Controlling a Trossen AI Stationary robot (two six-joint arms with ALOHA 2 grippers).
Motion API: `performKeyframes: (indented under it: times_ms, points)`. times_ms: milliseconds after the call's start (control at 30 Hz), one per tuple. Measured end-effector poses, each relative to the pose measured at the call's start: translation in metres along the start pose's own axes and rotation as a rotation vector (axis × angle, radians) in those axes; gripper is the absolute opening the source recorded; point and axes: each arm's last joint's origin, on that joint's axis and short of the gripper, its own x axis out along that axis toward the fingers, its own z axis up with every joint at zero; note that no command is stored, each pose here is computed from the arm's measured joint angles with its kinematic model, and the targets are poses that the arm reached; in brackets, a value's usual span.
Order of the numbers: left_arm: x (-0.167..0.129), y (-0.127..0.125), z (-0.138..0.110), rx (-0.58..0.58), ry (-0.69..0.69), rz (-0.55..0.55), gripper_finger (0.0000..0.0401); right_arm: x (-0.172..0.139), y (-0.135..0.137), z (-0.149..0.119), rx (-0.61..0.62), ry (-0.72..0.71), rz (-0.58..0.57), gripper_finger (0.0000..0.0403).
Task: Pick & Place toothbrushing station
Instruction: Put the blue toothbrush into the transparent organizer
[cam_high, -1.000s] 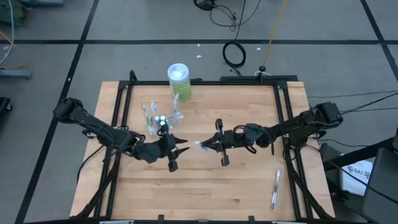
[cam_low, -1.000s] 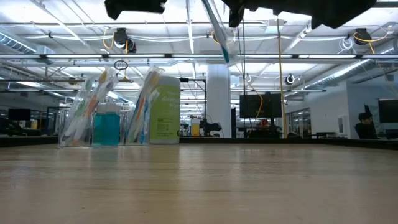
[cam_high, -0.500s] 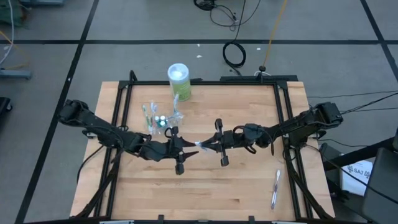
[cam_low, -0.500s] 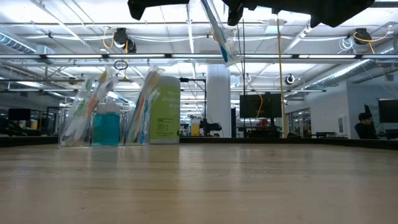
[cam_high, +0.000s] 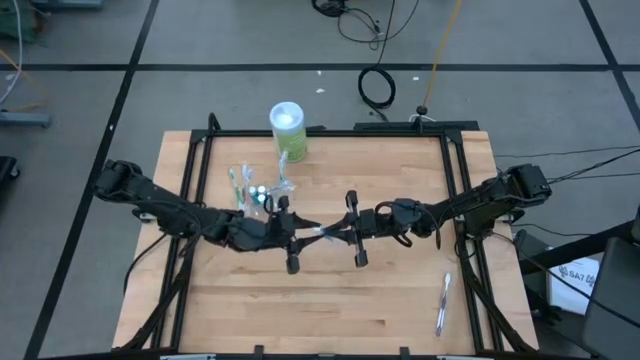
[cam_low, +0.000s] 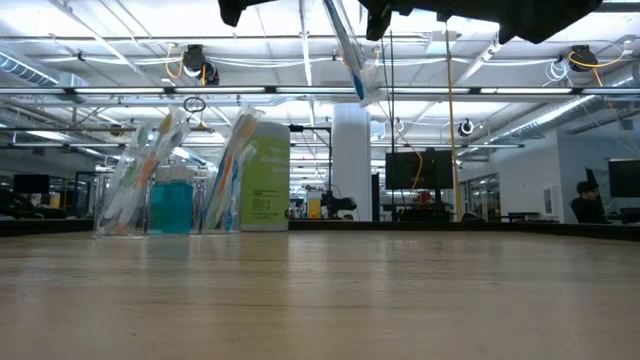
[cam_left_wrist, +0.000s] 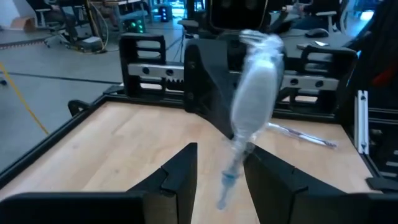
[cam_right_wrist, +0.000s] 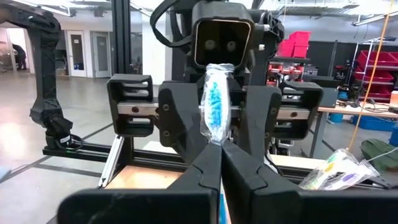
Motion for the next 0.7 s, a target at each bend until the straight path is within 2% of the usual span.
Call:
performKeyframes:
  times_ms: [300,700]
  points:
    - [0.007,0.011,0.001,-0.007,0.014,-0.049,0.0131,0.0,-0.001,0.0,-0.001,0.0,-0.002,0.0]
    - [0.007,0.012,0.001,-0.005,0.016,-0.05,0.0131,0.0,-0.001,-0.002,-0.041,0.016,-0.01,0.0]
